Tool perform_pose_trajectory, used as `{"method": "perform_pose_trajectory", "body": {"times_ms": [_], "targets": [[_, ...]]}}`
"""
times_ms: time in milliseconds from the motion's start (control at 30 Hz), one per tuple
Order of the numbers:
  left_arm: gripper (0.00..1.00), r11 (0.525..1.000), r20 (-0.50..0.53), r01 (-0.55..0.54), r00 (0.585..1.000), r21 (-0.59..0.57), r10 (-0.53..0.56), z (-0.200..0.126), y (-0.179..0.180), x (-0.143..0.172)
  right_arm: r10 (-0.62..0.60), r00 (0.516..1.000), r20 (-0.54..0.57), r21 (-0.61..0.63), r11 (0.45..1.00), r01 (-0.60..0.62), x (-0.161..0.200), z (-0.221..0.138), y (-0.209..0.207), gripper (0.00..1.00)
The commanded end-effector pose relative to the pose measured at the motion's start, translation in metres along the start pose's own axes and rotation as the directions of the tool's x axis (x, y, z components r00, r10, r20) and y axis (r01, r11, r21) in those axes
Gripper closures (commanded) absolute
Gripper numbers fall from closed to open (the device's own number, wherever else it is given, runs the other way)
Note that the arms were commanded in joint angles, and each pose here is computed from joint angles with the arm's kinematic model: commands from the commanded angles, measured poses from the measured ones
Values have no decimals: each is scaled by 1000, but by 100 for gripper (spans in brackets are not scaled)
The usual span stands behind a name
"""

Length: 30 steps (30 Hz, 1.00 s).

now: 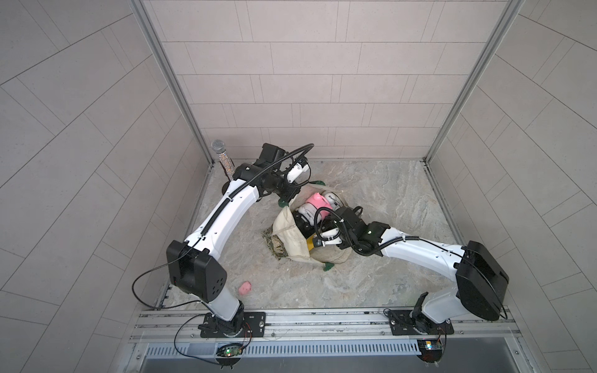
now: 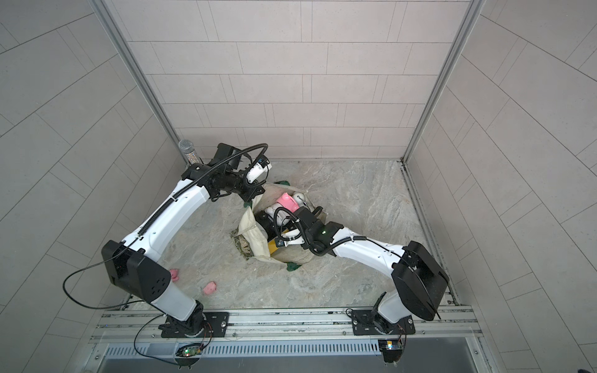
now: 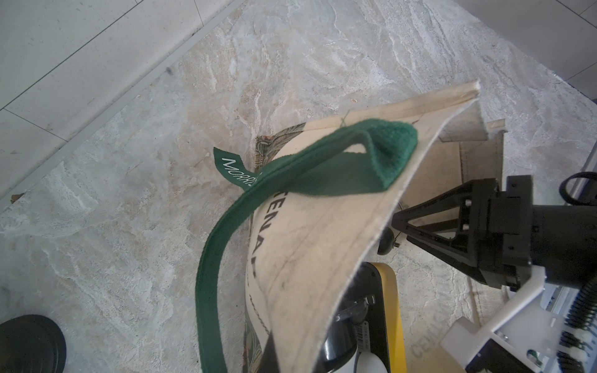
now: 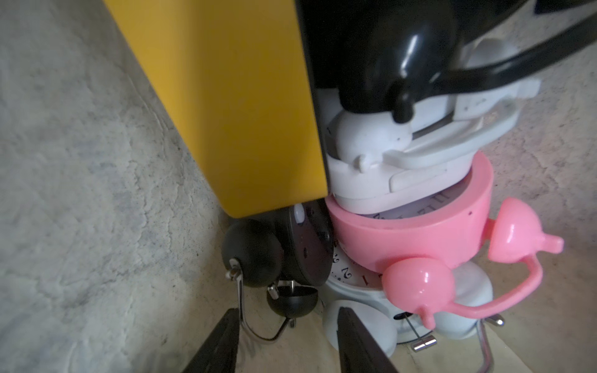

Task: Take the alarm clock out of the canvas bag
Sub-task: Pick up the alarm from the canvas bag.

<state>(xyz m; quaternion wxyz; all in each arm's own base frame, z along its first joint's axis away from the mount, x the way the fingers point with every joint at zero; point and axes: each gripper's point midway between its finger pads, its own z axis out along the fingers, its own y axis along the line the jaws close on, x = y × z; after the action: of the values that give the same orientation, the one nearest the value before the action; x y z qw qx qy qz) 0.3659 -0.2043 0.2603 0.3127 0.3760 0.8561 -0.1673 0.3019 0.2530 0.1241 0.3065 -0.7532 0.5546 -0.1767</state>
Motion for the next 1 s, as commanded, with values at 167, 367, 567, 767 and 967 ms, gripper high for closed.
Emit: {"method": "perform_pose_trajectory", "body": {"times_ms": [167,367,567,767,967], "targets": [[100,996,225,-72,971,-56,83,-32,8,-62,-59,996,-60,-63,996,55,12,-2,14,50],[100,997,218,-61,973,-55,72,-31,9,-60,-21,991,-135,-6,1000,20,19,16,7,59],[100,997,219,-61,973,-56,72,-31,9,-60,-10,990,-143,-10,1000,8,17,25,7,60],[100,996,216,-61,974,-61,73,-33,9,-59,-10,990,-144,-31,999,5,18,24,10,59],[100,996,222,-64,972,-58,76,-34,8,-60,-4,991,-133,-21,1000,1,15,31,8,68]]}}
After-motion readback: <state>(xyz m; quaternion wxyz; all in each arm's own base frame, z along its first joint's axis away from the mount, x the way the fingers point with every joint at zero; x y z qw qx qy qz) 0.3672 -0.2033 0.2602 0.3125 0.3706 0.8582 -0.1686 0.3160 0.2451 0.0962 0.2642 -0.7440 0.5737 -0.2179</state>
